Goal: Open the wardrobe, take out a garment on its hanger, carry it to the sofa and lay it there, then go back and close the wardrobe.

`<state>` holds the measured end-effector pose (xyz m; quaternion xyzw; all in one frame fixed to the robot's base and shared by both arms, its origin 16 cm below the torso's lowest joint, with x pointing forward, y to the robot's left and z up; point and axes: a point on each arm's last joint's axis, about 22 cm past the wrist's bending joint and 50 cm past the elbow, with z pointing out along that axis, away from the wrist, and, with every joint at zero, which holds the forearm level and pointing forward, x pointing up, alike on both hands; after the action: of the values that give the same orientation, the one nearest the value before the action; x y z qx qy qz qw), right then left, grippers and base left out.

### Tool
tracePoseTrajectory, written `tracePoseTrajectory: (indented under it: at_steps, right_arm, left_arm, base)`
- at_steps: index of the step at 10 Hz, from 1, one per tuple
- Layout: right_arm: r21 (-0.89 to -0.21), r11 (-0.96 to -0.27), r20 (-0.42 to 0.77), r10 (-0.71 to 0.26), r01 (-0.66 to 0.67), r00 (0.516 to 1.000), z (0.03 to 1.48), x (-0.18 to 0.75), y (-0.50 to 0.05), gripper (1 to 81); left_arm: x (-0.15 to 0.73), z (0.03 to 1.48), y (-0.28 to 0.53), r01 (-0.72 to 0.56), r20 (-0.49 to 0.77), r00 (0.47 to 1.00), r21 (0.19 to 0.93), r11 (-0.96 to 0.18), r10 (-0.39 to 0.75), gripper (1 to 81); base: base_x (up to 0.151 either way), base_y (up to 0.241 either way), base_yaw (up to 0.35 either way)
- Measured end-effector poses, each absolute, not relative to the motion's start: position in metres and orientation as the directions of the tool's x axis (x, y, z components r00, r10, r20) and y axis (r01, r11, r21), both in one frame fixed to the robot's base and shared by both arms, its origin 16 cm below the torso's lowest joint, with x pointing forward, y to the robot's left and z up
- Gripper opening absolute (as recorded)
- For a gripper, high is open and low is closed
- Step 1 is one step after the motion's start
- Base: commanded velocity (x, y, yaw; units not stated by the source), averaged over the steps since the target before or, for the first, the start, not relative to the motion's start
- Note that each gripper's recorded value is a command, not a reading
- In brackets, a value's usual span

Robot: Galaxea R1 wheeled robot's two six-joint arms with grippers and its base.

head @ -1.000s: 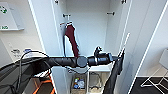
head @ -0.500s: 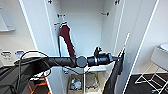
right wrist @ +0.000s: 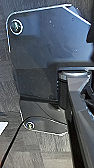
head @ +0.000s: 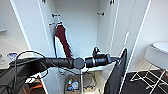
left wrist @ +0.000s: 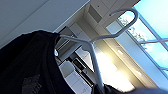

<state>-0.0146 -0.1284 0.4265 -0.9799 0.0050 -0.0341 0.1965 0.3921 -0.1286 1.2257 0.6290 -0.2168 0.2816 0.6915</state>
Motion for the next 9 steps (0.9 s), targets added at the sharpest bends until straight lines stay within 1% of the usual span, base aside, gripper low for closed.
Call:
tracePoseTrajectory:
  at_steps: [2,5,9]
  right_arm:
    - [-0.385,-0.923,0.067,-0.024,0.004,0.997,0.426,-0.013,-0.129,81.1]
    - [-0.385,-0.923,0.067,-0.023,0.005,0.997,0.426,-0.012,-0.129,81.1]
    - [-0.386,-0.923,0.068,-0.024,0.004,0.997,0.427,-0.012,-0.129,81.1]
  left_arm:
    - [0.408,1.219,-0.108,-0.660,0.650,0.744,0.751,0.017,0.156,1.0]
    - [0.409,1.219,-0.096,-0.665,0.655,0.738,0.747,0.007,0.163,1.0]
    - [0.423,1.217,-0.049,-0.665,0.659,0.723,0.746,-0.050,0.208,1.0]
  base:
    - [0.000,0.000,-0.122]
    - [0.000,0.000,-0.122]
    - [0.000,0.000,-0.120]
